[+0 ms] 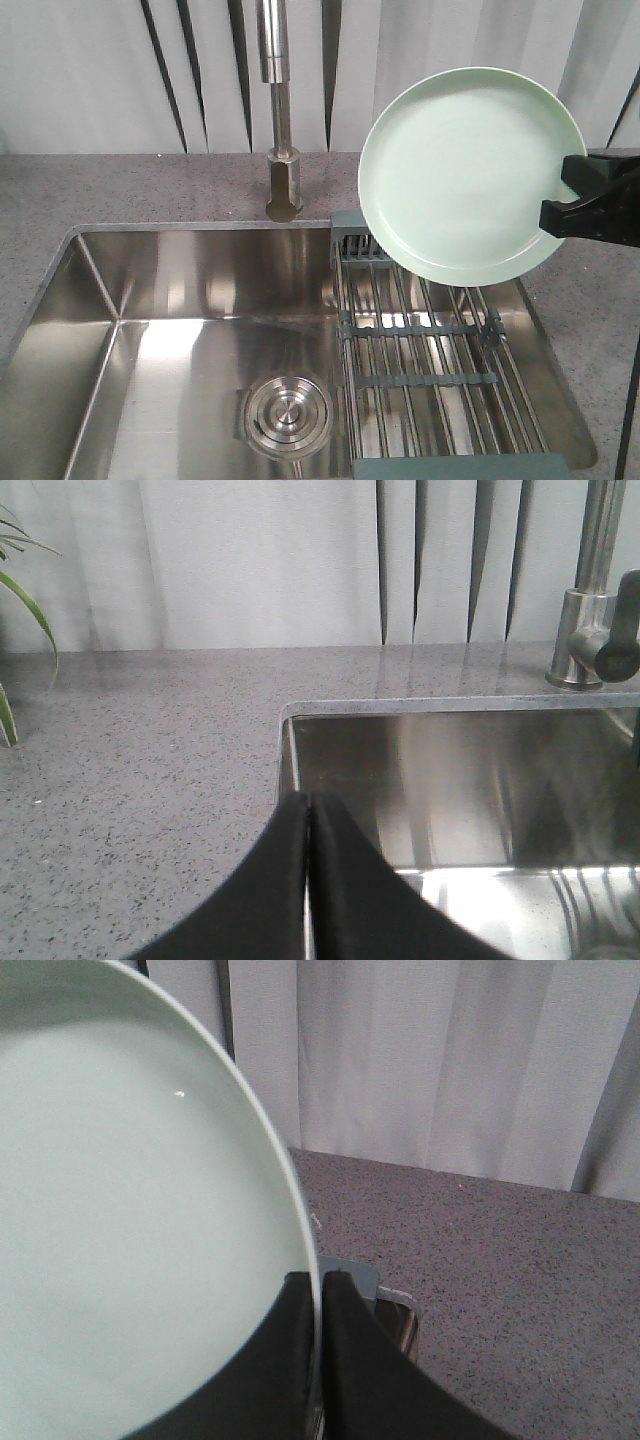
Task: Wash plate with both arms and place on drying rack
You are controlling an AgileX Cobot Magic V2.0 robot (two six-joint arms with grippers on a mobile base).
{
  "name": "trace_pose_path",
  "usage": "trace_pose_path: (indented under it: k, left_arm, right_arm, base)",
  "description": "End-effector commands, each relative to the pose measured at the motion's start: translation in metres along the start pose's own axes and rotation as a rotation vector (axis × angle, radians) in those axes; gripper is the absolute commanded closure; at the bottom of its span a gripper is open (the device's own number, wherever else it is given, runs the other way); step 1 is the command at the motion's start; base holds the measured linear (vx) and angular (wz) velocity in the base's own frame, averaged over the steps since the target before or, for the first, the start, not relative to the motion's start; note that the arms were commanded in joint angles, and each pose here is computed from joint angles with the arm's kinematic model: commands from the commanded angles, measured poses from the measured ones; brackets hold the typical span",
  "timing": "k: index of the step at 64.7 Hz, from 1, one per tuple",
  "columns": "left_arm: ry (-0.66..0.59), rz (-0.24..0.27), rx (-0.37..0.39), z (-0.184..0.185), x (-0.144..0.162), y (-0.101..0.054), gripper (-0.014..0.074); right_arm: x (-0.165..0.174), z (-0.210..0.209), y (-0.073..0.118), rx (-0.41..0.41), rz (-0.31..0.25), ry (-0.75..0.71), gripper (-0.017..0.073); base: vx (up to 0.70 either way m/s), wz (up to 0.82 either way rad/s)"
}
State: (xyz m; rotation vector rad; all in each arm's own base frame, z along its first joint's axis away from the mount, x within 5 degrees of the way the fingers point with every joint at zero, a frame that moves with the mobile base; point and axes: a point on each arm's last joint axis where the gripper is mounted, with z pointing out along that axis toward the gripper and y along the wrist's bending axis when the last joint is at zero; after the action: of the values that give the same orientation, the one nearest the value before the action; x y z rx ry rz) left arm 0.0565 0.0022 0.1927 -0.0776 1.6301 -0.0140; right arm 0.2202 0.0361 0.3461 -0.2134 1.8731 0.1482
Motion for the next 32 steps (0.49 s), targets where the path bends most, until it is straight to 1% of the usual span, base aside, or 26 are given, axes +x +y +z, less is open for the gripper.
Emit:
trace_pose_path:
  k: [1,8,12,17,23,32]
  left_arm:
    - [-0.105,-0.017,0.006,-0.001,-0.005,0.000,0.0599]
    - [-0.156,-0.018,0.010,-0.002,-0.011,-0.001,0.0599]
    - [-0.215,-0.038,0.015,-0.003,-0.019,-0.001,0.0599]
    - [-0.243,-0.052,0.019,-0.003,-0.032,-0.002,0.0599]
    - [-0.248,-0.032,0.017,-0.002,-0.058,-0.003,0.0599]
    - [-0.185,0.016,0.008,0.014,-0.097,-0.005,0.0599]
  right_arm:
    - [-0.018,-0.008,-0.003,0.038,-0.001,-0.110,0.0564]
    - [-0.018,-0.008,-0.003,0.038,-0.001,-0.110,0.0564]
    - [-0.018,-0.008,-0.003,0.038,-0.001,-0.110,0.0564]
    - [-0.018,-0.008,-0.003,0.038,-0.001,-0.110,0.0564]
    - [-0.018,-0.008,-0.003,0.038,-0.001,-0.110,0.0564]
    - [-0.018,-0.008,-0.003,0.038,-0.001,-0.110,0.0564]
  base:
    - [0.00,0.00]
    - [0.00,0.00]
    - [0.00,0.00]
    - [0.00,0.00]
    - [0.00,0.00]
    - [0.00,0.00]
